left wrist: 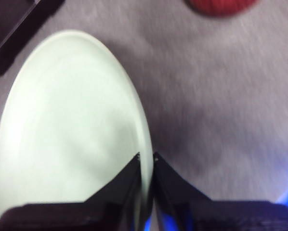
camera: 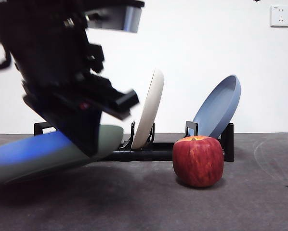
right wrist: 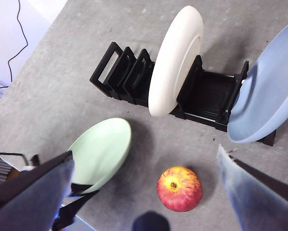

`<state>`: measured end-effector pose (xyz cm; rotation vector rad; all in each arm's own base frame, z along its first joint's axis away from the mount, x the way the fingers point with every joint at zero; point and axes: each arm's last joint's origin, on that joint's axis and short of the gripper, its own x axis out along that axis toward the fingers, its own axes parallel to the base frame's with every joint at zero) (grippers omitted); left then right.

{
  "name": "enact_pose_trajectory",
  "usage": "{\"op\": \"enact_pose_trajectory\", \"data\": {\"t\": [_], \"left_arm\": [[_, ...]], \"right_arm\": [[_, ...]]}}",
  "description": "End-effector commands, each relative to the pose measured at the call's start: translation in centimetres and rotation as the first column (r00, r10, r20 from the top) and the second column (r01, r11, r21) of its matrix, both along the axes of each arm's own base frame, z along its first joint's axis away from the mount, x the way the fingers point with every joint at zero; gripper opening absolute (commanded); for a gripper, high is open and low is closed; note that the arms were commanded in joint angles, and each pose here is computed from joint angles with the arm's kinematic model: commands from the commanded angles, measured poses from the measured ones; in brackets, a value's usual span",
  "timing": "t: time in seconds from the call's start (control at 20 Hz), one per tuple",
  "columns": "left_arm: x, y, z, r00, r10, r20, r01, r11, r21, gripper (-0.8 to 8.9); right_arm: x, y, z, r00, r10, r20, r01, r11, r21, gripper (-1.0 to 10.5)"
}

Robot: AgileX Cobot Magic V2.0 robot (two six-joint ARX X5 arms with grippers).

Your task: Take the green plate from the plate rack,put the plate on the table,take the apple from the table,put the apple in the plate

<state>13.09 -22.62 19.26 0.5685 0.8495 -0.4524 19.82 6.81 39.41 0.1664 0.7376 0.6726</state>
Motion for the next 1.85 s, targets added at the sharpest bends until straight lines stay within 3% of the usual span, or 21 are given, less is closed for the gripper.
{"op": "enact_pose_trajectory", "data": {"t": [0.05, 0.2, 0.5, 0.75, 1.85], "left_arm": [[0.6, -0.4, -2.3, 0.996, -0.004, -0.091, 0.002, 1.0, -0.018, -0.09], [1.3, -1.4, -4.1, 0.982, -0.056, -0.178, 0.043, 0.996, -0.073, -0.09], [1.3, -1.7, -6.0, 0.968, -0.058, -0.245, 0.053, 0.998, -0.025, -0.09], [1.1, -1.6, -6.1, 0.923, -0.116, -0.367, 0.087, 0.992, -0.093, -0.09], [1.0, -1.0, -6.6, 0.848, -0.148, -0.509, 0.106, 0.988, -0.11, 0.1]], "right_arm": [[0.1, 0.0, 0.0, 1.0, 0.005, 0.01, -0.005, 1.0, -0.005, 5.0], [0.1, 0.0, 0.0, 1.0, 0.005, 0.01, -0.005, 1.0, -0.005, 5.0], [0.1, 0.0, 0.0, 1.0, 0.005, 0.009, -0.005, 1.0, -0.005, 5.0], [0.0, 0.0, 0.0, 1.0, 0.003, 0.007, -0.003, 1.0, -0.003, 5.0], [0.0, 0.0, 0.0, 1.0, 0.003, 0.005, -0.003, 1.0, -0.003, 5.0]]}}
